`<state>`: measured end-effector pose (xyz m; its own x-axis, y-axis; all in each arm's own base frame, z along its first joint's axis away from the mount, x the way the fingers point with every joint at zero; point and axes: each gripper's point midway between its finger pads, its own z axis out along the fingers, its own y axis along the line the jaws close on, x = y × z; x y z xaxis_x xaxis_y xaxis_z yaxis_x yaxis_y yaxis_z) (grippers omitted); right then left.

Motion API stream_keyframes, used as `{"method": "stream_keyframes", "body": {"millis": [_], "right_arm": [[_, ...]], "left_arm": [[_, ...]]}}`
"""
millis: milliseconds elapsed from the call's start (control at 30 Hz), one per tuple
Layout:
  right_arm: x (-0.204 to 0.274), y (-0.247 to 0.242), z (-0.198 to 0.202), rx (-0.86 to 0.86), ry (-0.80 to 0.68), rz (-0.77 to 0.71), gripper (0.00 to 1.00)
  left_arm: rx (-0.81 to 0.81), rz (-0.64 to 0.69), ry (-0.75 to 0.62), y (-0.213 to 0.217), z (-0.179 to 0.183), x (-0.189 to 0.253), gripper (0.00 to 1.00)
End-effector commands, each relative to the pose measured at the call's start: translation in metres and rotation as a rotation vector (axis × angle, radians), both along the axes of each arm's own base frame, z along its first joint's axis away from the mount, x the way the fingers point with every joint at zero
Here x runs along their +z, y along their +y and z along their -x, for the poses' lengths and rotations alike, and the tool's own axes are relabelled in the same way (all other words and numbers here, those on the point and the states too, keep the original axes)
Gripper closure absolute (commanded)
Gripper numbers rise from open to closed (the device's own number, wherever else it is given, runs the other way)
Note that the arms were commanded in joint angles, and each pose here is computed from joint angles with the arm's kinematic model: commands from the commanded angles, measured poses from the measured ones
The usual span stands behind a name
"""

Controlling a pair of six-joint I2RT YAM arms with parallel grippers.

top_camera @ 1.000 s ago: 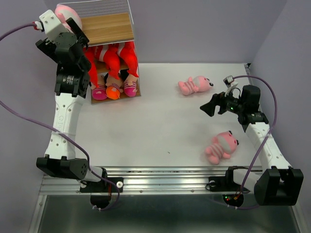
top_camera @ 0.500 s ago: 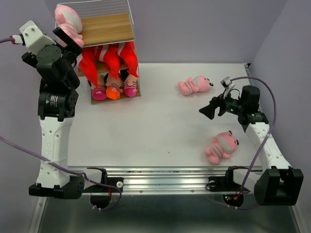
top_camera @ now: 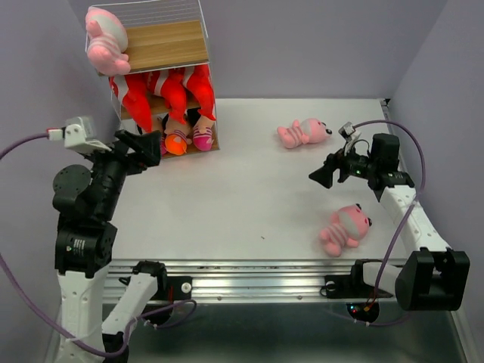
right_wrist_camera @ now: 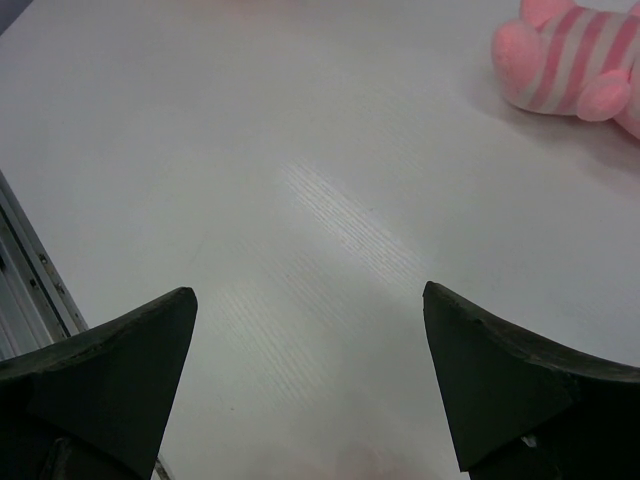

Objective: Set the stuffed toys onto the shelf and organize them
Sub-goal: Grab a stuffed toy with the right arm

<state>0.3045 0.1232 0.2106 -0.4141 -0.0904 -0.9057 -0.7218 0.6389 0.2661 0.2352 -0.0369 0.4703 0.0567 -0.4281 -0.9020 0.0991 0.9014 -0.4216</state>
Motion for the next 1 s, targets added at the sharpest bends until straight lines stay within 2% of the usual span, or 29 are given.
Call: {"method": "stream_keyframes", "body": {"millis": [0, 33, 67, 100, 167, 233, 267, 300, 433, 467, 533, 567, 600, 633, 700, 733, 767, 867, 967], "right_arm": [[-0.011, -0.013, -0.026, -0.103, 0.056, 0.032, 0.00], [-0.008, -0.016, -0.034, -0.128, 0.064, 0.031, 0.00], [-0.009, -0.018, -0.040, -0.156, 0.086, 0.028, 0.00], [-0.018, -0.024, -0.052, -0.224, 0.146, 0.022, 0.00], [-0.014, -0.031, -0.074, -0.319, 0.190, -0.008, 0.00], [-0.001, -0.044, -0.101, -0.432, 0.149, -0.019, 0.00], [0.000, -0.050, -0.117, -0.512, 0.159, -0.056, 0.00], [0.011, -0.052, -0.124, -0.536, 0.134, -0.081, 0.00], [0.015, -0.062, -0.165, -0.690, 0.183, -0.206, 0.00], [0.009, -0.063, -0.178, -0.719, 0.219, -0.242, 0.00], [0.012, -0.066, -0.200, -0.752, 0.197, -0.285, 0.00], [-0.007, -0.067, -0.211, -0.777, 0.249, -0.298, 0.00], [0.001, -0.071, -0.226, -0.802, 0.231, -0.312, 0.00], [-0.021, -0.072, -0.237, -0.818, 0.272, -0.301, 0.00], [-0.030, -0.076, -0.253, -0.837, 0.274, -0.286, 0.00], [-0.020, -0.077, -0.264, -0.831, 0.244, -0.286, 0.00], [-0.038, -0.079, -0.272, -0.829, 0.254, -0.253, 0.00], [-0.040, -0.071, -0.289, -0.793, 0.205, -0.211, 0.00], [-0.069, -0.066, -0.298, -0.743, 0.229, -0.161, 0.05]], "left_arm": [[-0.352, 0.089, 0.153, -0.065, -0.007, -0.074, 0.01], [-0.375, 0.116, 0.223, -0.071, -0.013, -0.110, 0.01], [-0.403, 0.127, 0.207, -0.076, -0.013, -0.114, 0.01], [-0.411, 0.149, 0.249, -0.078, -0.013, -0.138, 0.01], [-0.429, 0.179, 0.230, -0.082, -0.011, -0.146, 0.01], [-0.454, 0.202, 0.251, -0.088, -0.012, -0.168, 0.01], [-0.470, 0.222, 0.278, -0.091, -0.011, -0.183, 0.01], [-0.482, 0.225, 0.266, -0.094, -0.009, -0.180, 0.01], [-0.524, 0.260, 0.332, -0.109, -0.004, -0.218, 0.01], [-0.550, 0.264, 0.311, -0.115, -0.002, -0.216, 0.01], [-0.563, 0.284, 0.341, -0.121, 0.001, -0.233, 0.01], [-0.570, 0.299, 0.338, -0.123, 0.002, -0.234, 0.01], [-0.580, 0.304, 0.350, -0.127, 0.005, -0.241, 0.01], [-0.583, 0.316, 0.352, -0.128, 0.007, -0.242, 0.01], [-0.578, 0.325, 0.344, -0.128, 0.010, -0.243, 0.01], [-0.581, 0.327, 0.354, -0.129, 0.012, -0.248, 0.01], [-0.580, 0.335, 0.351, -0.128, 0.014, -0.248, 0.01], [-0.573, 0.348, 0.368, -0.128, 0.015, -0.258, 0.01], [-0.566, 0.367, 0.382, -0.128, 0.016, -0.264, 0.01]]}}
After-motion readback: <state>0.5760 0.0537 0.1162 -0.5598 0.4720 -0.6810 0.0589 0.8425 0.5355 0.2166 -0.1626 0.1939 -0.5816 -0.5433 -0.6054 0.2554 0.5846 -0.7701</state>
